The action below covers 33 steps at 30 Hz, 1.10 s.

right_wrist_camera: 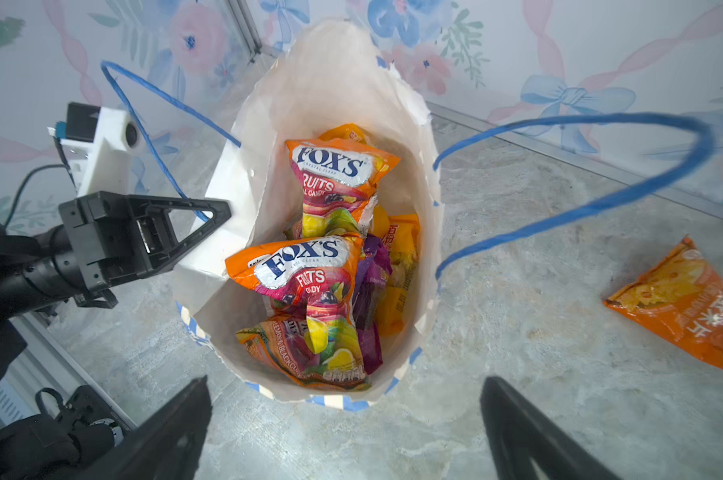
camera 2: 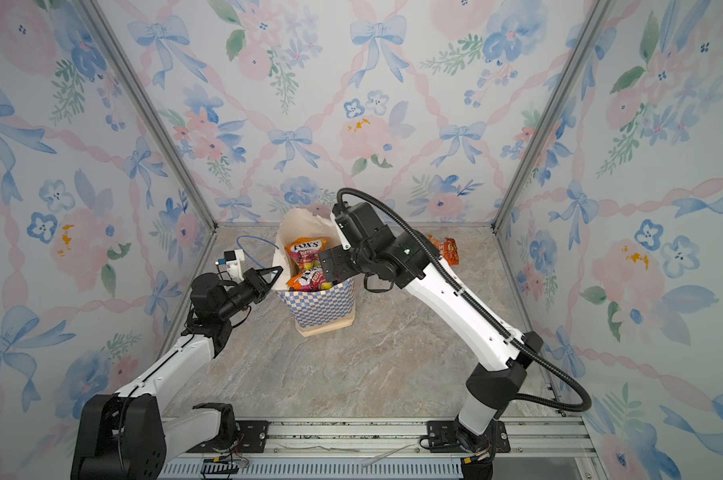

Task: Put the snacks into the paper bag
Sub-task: 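Open the right gripper and raise it out of the paper bag, then move the right gripper over the orange chip bag and lower it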

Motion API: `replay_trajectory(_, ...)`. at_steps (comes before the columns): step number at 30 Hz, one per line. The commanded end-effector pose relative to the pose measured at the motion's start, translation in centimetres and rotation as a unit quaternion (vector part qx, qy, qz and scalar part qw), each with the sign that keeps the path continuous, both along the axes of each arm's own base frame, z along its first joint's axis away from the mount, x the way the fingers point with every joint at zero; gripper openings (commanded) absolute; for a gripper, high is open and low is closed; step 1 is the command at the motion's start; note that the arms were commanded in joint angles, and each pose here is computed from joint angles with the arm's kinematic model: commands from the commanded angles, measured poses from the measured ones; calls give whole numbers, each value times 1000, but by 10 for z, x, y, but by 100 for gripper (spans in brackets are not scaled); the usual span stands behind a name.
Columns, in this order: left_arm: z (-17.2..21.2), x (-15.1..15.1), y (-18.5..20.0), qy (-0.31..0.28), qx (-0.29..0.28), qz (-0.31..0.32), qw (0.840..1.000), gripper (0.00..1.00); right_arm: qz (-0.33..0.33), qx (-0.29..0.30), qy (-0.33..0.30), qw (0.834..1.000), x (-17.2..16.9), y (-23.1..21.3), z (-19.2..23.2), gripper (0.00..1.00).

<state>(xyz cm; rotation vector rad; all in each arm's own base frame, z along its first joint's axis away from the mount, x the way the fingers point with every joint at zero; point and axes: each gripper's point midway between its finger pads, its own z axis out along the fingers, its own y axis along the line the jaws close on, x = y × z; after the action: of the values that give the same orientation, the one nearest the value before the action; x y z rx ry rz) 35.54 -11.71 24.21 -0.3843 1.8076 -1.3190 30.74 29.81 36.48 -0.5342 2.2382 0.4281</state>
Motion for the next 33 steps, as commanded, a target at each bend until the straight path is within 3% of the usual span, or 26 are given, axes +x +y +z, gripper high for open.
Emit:
replay_trajectory(1, 4, -4, -4, -12, -2, -11, 1000, 0, -25, 63, -38, 997, 12, -30, 25, 96)
replay_trajectory(8, 4, -2, -5, -11, -1, -17, 1000, 0, -156, 97, -41, 982, 33, -142, 26, 97)
replay_trajectory(12, 9, -1, -4, -16, -1, -14, 1000, 0, -248, 123, -23, 961, 48, -207, 14, 96)
replay_trajectory(17, 10, 0, -5, -18, -2, -15, 1000, 0, -308, 157, -3, 938, 63, -263, -2, 97)
replay_trajectory(23, 11, 0, -5, -18, -2, -18, 1000, 0, -360, 130, 30, 923, 89, -318, -38, 97)
replay_trajectory(33, 8, -1, -5, -15, -2, -20, 1000, 0, -368, 86, 153, 913, 156, -362, -137, 97)
